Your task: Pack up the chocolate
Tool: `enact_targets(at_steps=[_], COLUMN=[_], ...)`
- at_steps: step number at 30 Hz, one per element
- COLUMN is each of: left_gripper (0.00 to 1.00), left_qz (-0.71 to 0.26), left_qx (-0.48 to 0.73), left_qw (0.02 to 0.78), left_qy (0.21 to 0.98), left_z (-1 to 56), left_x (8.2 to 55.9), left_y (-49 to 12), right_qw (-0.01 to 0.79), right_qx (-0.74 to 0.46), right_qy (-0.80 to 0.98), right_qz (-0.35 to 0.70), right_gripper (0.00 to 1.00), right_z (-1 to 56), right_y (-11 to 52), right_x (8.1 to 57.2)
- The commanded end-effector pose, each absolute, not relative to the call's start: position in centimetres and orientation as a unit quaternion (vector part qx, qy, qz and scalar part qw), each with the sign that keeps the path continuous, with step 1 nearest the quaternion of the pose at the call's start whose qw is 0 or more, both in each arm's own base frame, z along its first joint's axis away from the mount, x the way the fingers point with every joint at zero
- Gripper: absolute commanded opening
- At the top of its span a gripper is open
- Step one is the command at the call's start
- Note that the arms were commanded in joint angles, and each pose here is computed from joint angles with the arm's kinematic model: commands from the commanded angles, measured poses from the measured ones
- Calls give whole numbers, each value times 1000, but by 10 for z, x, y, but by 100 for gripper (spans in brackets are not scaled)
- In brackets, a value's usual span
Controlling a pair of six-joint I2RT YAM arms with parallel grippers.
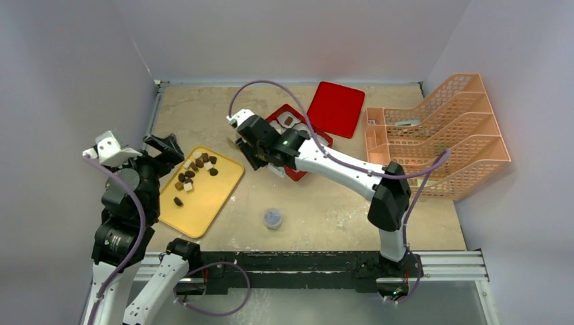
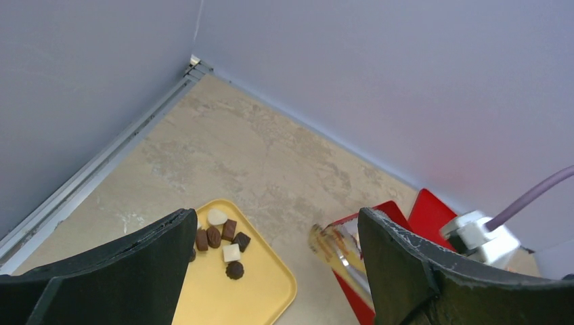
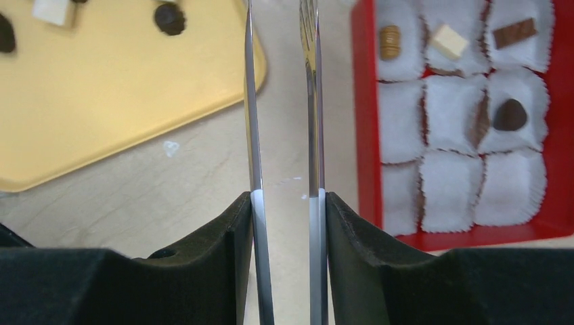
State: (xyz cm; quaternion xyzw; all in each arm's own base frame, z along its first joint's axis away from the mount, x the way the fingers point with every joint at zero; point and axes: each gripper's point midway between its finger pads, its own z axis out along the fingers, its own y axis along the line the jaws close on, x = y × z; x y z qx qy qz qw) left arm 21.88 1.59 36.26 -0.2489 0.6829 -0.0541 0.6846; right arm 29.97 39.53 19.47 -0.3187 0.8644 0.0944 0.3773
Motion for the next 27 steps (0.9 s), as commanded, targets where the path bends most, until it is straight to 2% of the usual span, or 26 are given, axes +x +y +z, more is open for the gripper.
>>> enact_targets(at_steps=[1, 10, 27], left_gripper=[88, 88, 88], left_qz=[-57, -53, -45], left_qx=[-279, -303, -313], left_qw=[711, 727, 734], left_qy=[643, 614, 601], left_z=[393, 413, 420], left_x=[203, 184, 177], left_y=[30, 44, 51], right_qw=[425, 409, 384], right_qx=[-341, -421, -489], right_qy=[826, 792, 762], right_qz=[143, 165, 181], right_gripper=[43, 42, 43], right_z=[229, 192, 155], right_y=[442, 498, 545], right_x=[286, 249, 213])
